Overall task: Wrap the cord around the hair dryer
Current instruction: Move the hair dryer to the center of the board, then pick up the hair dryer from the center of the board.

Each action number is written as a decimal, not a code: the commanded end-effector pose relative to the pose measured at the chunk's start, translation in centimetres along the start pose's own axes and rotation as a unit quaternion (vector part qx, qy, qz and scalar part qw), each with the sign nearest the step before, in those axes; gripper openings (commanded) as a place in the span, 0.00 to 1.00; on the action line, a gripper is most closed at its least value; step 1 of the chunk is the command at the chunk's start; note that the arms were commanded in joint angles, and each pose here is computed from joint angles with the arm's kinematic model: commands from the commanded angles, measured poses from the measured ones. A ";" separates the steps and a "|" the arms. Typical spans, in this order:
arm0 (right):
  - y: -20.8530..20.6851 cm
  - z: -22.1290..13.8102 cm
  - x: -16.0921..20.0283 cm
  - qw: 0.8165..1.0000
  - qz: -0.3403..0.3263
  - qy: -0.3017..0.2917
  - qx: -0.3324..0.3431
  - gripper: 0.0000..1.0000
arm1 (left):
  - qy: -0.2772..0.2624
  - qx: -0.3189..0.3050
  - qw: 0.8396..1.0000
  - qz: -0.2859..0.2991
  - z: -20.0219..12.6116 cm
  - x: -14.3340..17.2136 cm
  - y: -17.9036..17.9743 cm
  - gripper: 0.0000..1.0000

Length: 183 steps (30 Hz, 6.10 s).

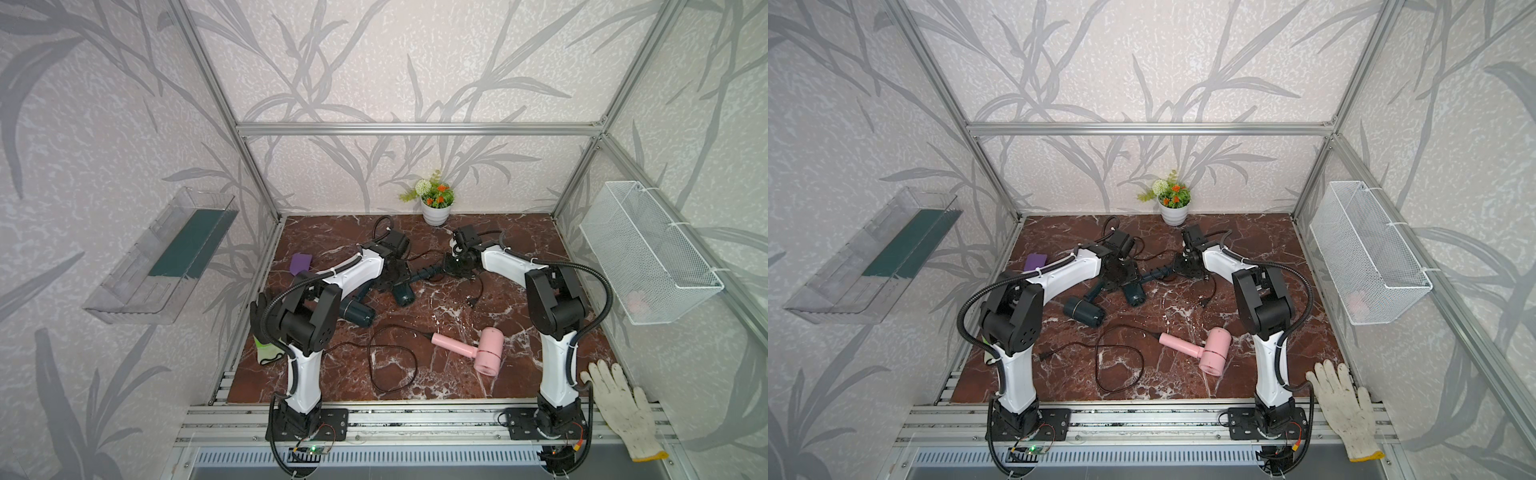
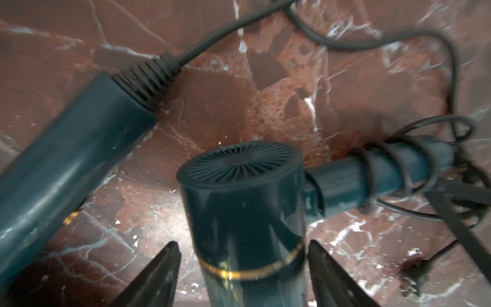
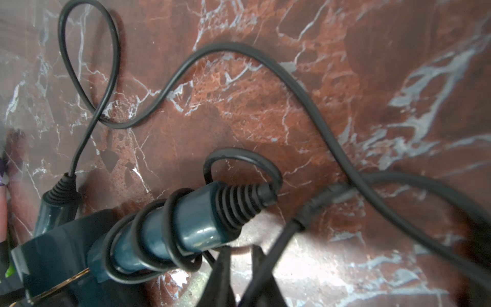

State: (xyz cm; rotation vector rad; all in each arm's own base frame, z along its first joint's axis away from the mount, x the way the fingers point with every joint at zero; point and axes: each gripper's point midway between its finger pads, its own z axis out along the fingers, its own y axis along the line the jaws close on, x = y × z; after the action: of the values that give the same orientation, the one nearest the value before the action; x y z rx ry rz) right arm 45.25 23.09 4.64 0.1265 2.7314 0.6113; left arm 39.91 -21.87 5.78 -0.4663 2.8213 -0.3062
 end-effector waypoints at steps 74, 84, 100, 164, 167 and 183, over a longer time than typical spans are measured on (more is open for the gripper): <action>2.7 -12.6 -3.9 0.977 -0.163 -0.103 0.093 0.54 | 0.007 -0.048 0.987 0.155 3.0 -4.8 -5.1 0.56; 1.8 -15.3 -1.7 0.982 -0.128 -0.093 0.101 0.57 | -0.106 0.003 0.982 0.154 -9.3 -7.6 -6.4 0.87; 4.3 -15.3 3.8 0.979 -0.177 -0.053 0.086 0.59 | -0.121 -0.078 0.983 -0.118 -15.3 4.0 12.7 0.99; 12.3 -21.6 4.8 0.903 -0.342 -0.226 -0.129 0.55 | -0.309 -0.100 0.939 -0.110 -23.9 -2.7 15.1 0.00; 13.9 -25.5 5.3 0.822 -0.409 -0.349 -0.188 0.55 | -0.353 -0.061 0.931 -0.067 -28.6 -3.4 14.1 0.00; 10.3 -27.2 3.5 0.693 -0.488 -0.504 -0.165 0.66 | -0.417 0.268 0.865 0.079 -43.0 -4.6 1.3 0.00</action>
State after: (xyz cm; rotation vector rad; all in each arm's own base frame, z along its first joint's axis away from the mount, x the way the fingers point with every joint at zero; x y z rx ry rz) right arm 32.11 23.06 30.13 -0.8199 1.3392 0.4902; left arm 30.54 -9.74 43.29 -0.2595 1.9089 -0.4924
